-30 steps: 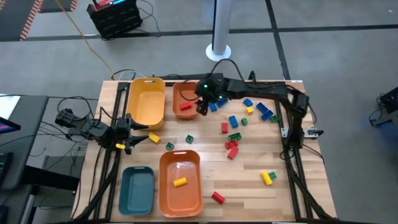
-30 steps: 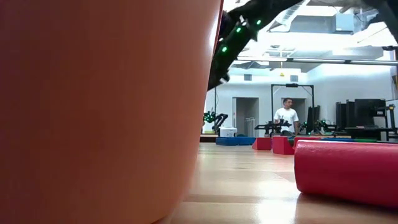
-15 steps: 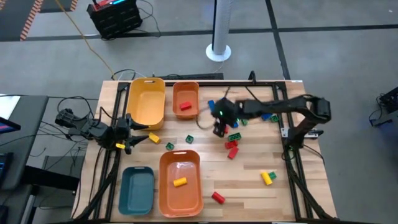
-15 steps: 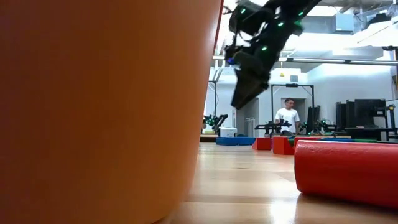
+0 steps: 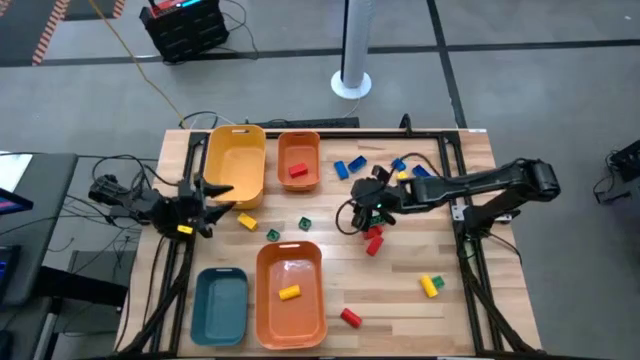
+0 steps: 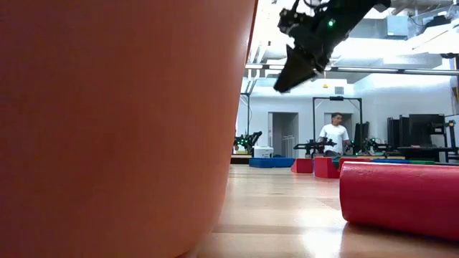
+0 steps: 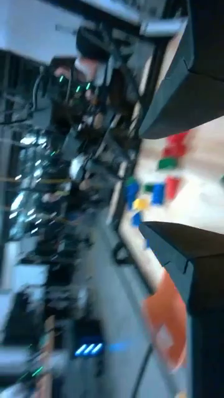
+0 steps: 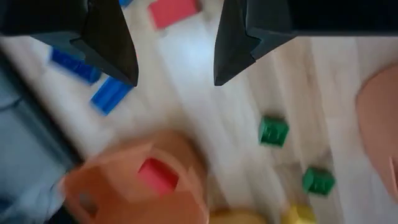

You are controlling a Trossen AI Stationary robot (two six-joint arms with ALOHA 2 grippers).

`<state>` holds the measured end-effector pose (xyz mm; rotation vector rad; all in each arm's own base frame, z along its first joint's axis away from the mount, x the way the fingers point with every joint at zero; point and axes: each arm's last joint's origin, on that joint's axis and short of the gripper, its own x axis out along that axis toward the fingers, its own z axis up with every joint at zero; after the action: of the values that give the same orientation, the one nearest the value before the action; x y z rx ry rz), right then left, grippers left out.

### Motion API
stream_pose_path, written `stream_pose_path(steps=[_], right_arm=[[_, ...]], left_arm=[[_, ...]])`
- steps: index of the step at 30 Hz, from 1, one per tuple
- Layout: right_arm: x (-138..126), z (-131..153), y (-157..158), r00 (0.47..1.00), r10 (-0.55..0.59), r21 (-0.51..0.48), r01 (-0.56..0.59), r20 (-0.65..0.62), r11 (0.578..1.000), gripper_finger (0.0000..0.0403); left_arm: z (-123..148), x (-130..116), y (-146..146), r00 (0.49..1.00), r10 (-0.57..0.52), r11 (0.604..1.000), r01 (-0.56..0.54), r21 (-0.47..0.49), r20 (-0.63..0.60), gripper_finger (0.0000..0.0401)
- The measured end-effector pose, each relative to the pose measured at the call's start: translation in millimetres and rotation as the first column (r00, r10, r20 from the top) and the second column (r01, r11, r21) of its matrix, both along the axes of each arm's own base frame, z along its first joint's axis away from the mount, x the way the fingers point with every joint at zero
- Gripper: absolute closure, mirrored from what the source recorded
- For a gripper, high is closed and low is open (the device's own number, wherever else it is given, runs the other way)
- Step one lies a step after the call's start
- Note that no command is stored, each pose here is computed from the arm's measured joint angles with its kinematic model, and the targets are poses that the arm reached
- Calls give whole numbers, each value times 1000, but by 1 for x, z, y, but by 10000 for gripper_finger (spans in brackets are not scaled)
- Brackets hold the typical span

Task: Sort blocks
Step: Put the blue game piece into the yellow bin

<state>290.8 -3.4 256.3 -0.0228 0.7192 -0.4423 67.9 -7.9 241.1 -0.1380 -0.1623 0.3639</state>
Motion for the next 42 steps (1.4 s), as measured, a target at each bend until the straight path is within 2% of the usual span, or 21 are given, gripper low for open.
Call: stream_pose_path(steps=[3, 7, 10, 12, 13, 15, 17, 19, 22, 25, 28, 32, 37, 42], right_arm=[[-5, 16, -10, 999, 23, -110, -19, 37, 994, 180], [-9, 36, -28, 995, 33, -260, -8, 94, 965, 181], [-15, 55, -38, 981, 31, -315, 31, 190, 949, 183], [-22, 67, -45, 963, 8, -309, 78, 268, 948, 185], [-26, 73, -51, 949, -3, -282, 96, 314, 954, 186], [-33, 81, -63, 913, -48, -170, 127, 404, 977, 190], [-37, 89, -75, 859, -135, -5, 159, 495, 987, 194], [-38, 91, -82, 832, -169, 118, 125, 528, 985, 198], [-33, 91, -81, 852, -134, 216, 26, 506, 976, 205], [-33, 94, -78, 873, -119, 285, -24, 473, 958, 212], [-37, 100, -73, 878, -121, 319, -37, 464, 947, 216], [-41, 104, -64, 897, -103, 337, -54, 429, 940, 217], [-40, 99, -60, 943, -106, 377, -23, 317, 926, 211], [-38, 92, -67, 955, -134, 394, 20, 265, 919, 209]], left_arm=[[10, -3, 3, 995, 96, 990, -98, 100, 31, 178], [24, -9, 6, 979, 183, 950, -199, 240, 87, 178], [33, -14, 9, 964, 220, 926, -254, 278, 147, 178], [36, -17, 10, 952, 250, 928, -287, 239, 174, 178], [37, -18, 11, 945, 271, 933, -305, 190, 184, 178], [36, -20, 14, 923, 333, 938, -345, 31, 193, 178], [34, -21, 16, 896, 400, 915, -379, -139, 194, 178], [33, -21, 17, 879, 428, 892, -374, -253, 210, 178], [34, -22, 17, 871, 423, 881, -331, -338, 250, 178], [34, -22, 17, 862, 421, 866, -288, -409, 284, 178], [37, -22, 17, 859, 414, 860, -261, -438, 301, 178], [47, -21, 16, 879, 398, 875, -277, -398, 261, 178], [70, -18, 15, 888, 437, 868, -376, -324, 141, 178], [97, -17, 15, 883, 461, 862, -424, -277, 83, 178]])
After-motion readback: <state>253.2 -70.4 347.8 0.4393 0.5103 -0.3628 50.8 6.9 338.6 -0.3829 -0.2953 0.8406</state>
